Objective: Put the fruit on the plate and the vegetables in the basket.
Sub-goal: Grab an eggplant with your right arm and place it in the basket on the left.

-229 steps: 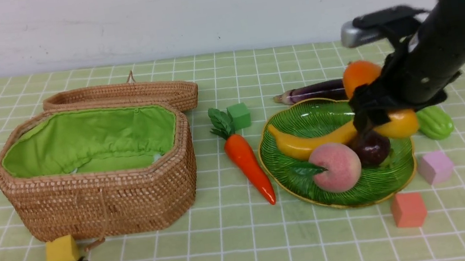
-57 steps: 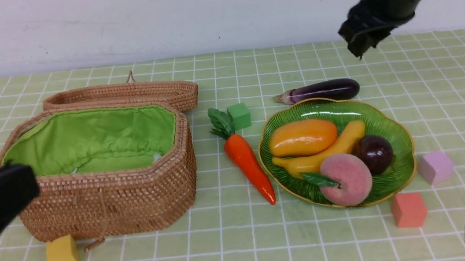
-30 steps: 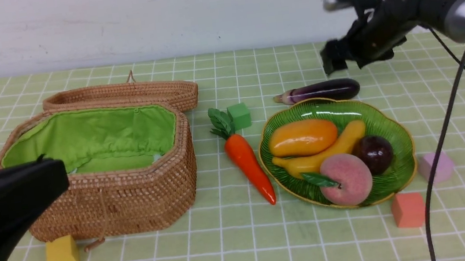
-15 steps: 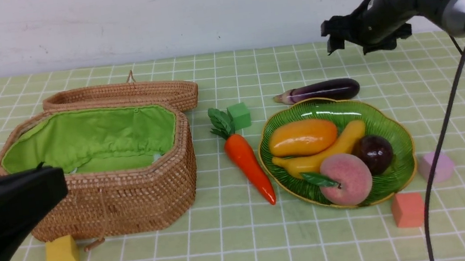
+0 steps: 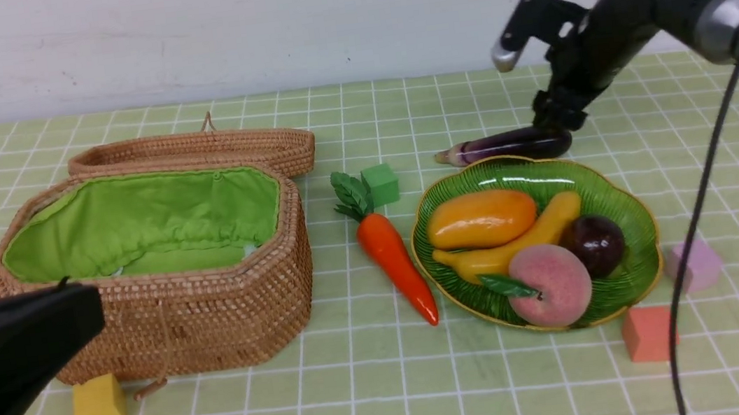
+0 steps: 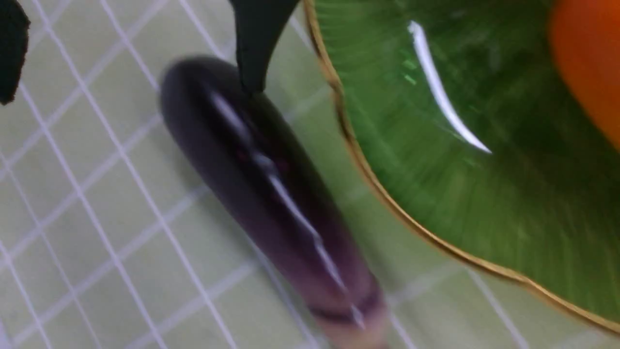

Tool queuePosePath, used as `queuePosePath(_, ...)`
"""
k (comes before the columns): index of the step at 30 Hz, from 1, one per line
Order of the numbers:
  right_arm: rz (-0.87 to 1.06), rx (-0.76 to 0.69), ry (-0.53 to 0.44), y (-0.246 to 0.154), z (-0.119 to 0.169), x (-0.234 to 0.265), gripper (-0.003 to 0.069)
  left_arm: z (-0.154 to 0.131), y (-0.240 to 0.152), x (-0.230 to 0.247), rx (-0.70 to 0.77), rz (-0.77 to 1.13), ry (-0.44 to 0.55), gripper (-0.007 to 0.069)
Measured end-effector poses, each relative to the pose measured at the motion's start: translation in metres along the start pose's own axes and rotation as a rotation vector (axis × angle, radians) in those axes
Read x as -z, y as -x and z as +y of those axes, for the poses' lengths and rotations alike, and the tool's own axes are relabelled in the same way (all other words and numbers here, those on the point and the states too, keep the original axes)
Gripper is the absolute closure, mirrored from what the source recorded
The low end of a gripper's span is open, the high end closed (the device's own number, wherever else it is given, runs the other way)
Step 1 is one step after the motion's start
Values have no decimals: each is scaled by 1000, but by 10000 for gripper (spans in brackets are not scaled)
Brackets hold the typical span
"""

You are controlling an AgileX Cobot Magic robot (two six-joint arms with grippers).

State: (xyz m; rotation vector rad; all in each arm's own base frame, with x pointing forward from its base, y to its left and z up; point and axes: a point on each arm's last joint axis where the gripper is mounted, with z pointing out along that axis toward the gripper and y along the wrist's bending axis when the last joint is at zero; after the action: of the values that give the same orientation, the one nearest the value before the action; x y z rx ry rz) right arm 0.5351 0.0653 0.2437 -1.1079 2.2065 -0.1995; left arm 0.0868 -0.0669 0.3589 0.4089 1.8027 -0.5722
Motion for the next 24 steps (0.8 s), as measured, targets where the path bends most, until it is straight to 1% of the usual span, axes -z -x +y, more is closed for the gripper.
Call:
queuePosePath(3,-15,44,11,-10,-10,2,74,0,0,0,0,1,0,614)
queuePosePath(7,-76,113,48,-16,-14,-4,74,0,0,0,0,1,0,614)
queuePosePath(14,-141,159,89,-22,-7,-28,74,0,0,0,0,3,2,610)
queuePosePath(19,-146,183,83,-24,-6,-35,74,0,-1,0,0,7,4,608)
queuePosePath(24,-150,189,63,-26,-7,-42,95,0,-1,0,0,7,4,608)
